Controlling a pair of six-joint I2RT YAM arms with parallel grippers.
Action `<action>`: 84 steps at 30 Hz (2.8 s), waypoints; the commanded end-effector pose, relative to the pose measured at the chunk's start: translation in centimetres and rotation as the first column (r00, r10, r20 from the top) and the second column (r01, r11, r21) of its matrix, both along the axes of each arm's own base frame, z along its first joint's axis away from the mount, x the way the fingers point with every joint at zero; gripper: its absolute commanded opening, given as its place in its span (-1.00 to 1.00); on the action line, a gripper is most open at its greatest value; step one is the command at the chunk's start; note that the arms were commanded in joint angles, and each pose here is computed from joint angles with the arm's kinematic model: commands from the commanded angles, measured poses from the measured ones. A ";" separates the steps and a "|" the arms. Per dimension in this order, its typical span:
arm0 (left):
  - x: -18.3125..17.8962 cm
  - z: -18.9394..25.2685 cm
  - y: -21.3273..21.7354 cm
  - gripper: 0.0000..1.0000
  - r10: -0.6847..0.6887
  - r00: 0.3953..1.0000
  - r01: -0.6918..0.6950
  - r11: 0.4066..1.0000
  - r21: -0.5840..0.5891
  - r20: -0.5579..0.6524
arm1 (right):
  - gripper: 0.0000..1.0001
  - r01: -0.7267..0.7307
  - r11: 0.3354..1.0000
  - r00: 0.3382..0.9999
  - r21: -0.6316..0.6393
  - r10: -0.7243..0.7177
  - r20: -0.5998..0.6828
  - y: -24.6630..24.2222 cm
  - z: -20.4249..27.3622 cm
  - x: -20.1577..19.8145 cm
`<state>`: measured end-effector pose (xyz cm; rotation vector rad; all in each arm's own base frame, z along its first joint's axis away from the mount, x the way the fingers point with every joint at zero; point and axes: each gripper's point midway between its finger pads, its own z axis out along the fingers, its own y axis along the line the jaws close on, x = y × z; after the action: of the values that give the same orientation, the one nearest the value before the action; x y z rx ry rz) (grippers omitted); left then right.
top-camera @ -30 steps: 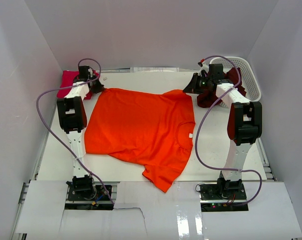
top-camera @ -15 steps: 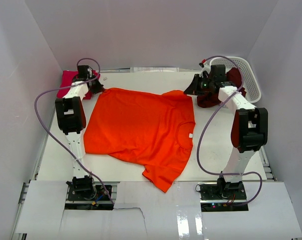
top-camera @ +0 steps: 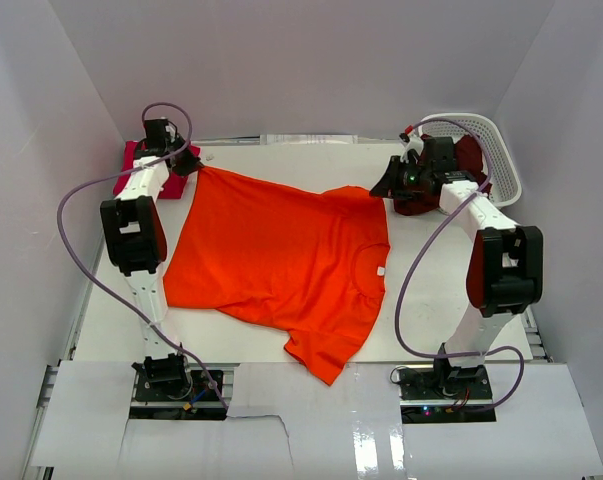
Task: Fold and stack the t-shirts
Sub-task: Grap the side of the flattened tshirt furthest away from the robot with both arms, then fold the flattened tshirt in 1/3 of the way
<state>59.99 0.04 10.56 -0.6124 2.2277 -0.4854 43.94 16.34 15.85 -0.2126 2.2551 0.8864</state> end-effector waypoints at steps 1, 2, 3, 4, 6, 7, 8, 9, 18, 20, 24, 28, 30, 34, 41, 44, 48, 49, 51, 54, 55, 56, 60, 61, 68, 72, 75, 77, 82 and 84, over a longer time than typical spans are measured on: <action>-0.4 5.1 0.6 -1.00 0.009 0.996 -0.008 1.000 -0.005 0.085 | -0.85 -0.007 1.000 0.997 -0.007 0.007 0.082 -0.1 2.6 -0.5; -0.5 5.1 0.5 -1.00 0.007 0.996 -0.007 1.000 -0.005 0.083 | -0.85 -0.007 1.000 0.997 -0.008 0.007 0.076 -0.2 2.5 -0.7; -0.6 5.0 0.7 -1.00 0.011 0.997 -0.011 1.000 -0.005 0.080 | -0.85 -0.007 1.000 0.997 -0.007 0.007 0.082 -0.2 2.7 -0.9; -0.7 5.1 0.7 -1.00 0.010 0.997 -0.010 1.000 -0.005 0.082 | -0.85 -0.007 1.000 0.997 -0.007 0.007 0.080 -0.2 2.7 -1.1; -1.0 4.6 0.8 -1.00 0.011 0.997 -0.010 1.000 -0.009 0.070 | -0.85 -0.006 1.000 0.996 -0.008 0.007 0.084 -0.3 2.8 -1.5; -1.1 4.6 0.8 -1.00 0.011 0.997 -0.010 1.000 -0.009 0.070 | -0.85 -0.006 1.000 0.997 -0.009 0.007 0.081 -0.3 2.7 -1.8; -1.4 4.4 0.8 -1.00 0.013 0.998 -0.012 1.000 -0.009 0.062 | -0.85 -0.001 1.000 0.996 -0.013 0.002 0.090 -0.5 3.0 -1.9; -1.5 4.5 0.8 -1.00 0.013 0.998 -0.012 1.000 -0.009 0.065 | -0.85 0.000 1.000 0.996 -0.016 0.002 0.084 -0.5 2.7 -2.2; -2.6 5.4 0.9 -1.00 0.016 0.997 -0.015 1.000 -0.009 0.077 | -0.85 0.003 1.000 0.995 -0.021 -0.001 0.095 -0.9 3.2 -4.0; -2.9 5.3 0.9 -1.00 0.017 0.997 -0.017 1.000 -0.009 0.076 | -0.85 0.004 1.000 0.995 -0.021 -0.002 0.095 -1.0 3.2 -4.5; -3.3 5.8 0.9 -1.00 0.016 0.996 -0.016 1.000 -0.007 0.082 | -0.84 0.003 1.000 0.995 -0.018 -0.001 0.098 -1.0 3.2 -5.2; -3.8 6.5 0.9 -1.00 0.016 0.996 -0.015 1.000 -0.006 0.092 | -0.84 0.003 1.000 0.994 -0.019 -0.001 0.107 -1.1 3.6 -5.8; -3.9 6.7 0.9 -1.00 0.015 0.995 -0.014 1.000 -0.004 0.095 | -0.85 0.002 1.000 0.994 -0.017 0.000 0.113 -1.1 3.9 -5.9; -4.4 6.8 0.9 -1.00 0.017 0.995 -0.017 1.000 -0.003 0.093 | -0.85 -0.001 1.000 0.993 -0.013 0.002 0.119 -1.1 4.4 -6.4; -5.4 6.2 0.9 -1.00 0.018 0.997 -0.018 1.000 -0.006 0.077 | -0.85 -0.006 1.000 0.994 0.005 0.005 0.107 -1.0 4.2 -7.9; -5.7 6.0 1.0 -1.00 0.022 0.997 -0.022 1.000 -0.005 0.075 | -0.85 -0.015 1.000 0.995 0.015 0.013 0.097 -0.8 3.9 -8.8; -6.2 6.4 1.1 -1.00 0.026 0.996 -0.026 1.000 -0.006 0.081 | -0.85 -0.018 1.000 0.996 0.018 0.017 0.086 -0.8 3.4 -9.9; -6.3 6.5 1.0 -1.00 0.022 0.996 -0.022 1.000 -0.008 0.081 | -0.85 -0.022 1.000 0.997 0.015 0.021 0.070 -0.7 2.9 -10.3; -6.8 6.8 0.7 -1.00 0.019 0.996 -0.018 1.000 -0.016 0.083 | -0.85 -0.024 1.000 0.998 0.015 0.023 0.066 -0.7 2.8 -10.8; -7.5 7.1 0.7 -1.00 0.027 0.996 -0.025 1.000 -0.019 0.089 | -0.85 -0.024 0.999 0.999 0.020 0.023 0.048 -0.7 2.1 -11.6; -7.9 7.3 0.6 -1.00 0.028 0.995 -0.026 1.000 -0.018 0.093 | -0.85 -0.025 0.999 0.999 0.021 0.025 0.032 -0.6 1.6 -11.9; -8.1 7.1 0.7 -1.00 0.031 0.995 -0.030 0.999 -0.013 0.090 | -0.85 -0.027 0.999 0.999 0.023 0.027 0.028 -0.6 1.5 -12.1; -8.8 6.7 0.7 -1.00 0.030 0.997 -0.029 0.999 -0.014 0.077 | -0.85 -0.031 0.999 1.000 0.022 0.031 -0.005 -0.5 0.7 -12.9; -9.0 6.2 0.6 -1.00 0.029 0.997 -0.028 0.999 -0.017 0.066 | -0.85 -0.034 0.999 0.999 0.021 0.034 -0.012 -0.4 0.5 -13.0; -10.0 5.0 0.6 -1.00 0.034 0.999 -0.033 0.999 -0.013 0.036 | -0.85 -0.058 0.998 0.996 0.025 0.060 -0.065 0.1 -0.7 -14.3; -10.5 3.8 0.6 -1.00 0.034 0.999 -0.034 0.999 -0.013 0.011 | -0.85 -0.080 0.997 0.991 0.004 0.080 -0.109 0.7 -2.1 -15.4; -10.9 3.0 0.7 -1.00 0.039 0.999 -0.039 0.999 -0.012 -0.003 | -0.85 -0.088 0.996 0.988 -0.004 0.087 -0.125 0.9 -2.7 -15.9; -11.2 2.7 0.8 -1.00 0.040 0.999 -0.040 0.999 -0.007 -0.010 | -0.85 -0.090 0.996 0.985 -0.006 0.088 -0.146 0.9 -3.2 -16.3; -12.2 1.5 1.1 -1.00 0.048 0.998 -0.047 0.999 0.006 -0.038 | -0.85 -0.101 0.995 0.969 -0.025 0.093 -0.230 0.9 -5.3 -18.0; -12.5 1.1 1.2 -1.00 0.053 0.997 -0.052 0.999 0.011 -0.048 | -0.85 -0.101 0.994 0.962 -0.034 0.089 -0.257 0.8 -5.9 -18.6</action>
<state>47.41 0.42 8.53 -0.7149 2.3300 -0.4615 26.73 17.18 11.11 -0.2569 2.4547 0.9538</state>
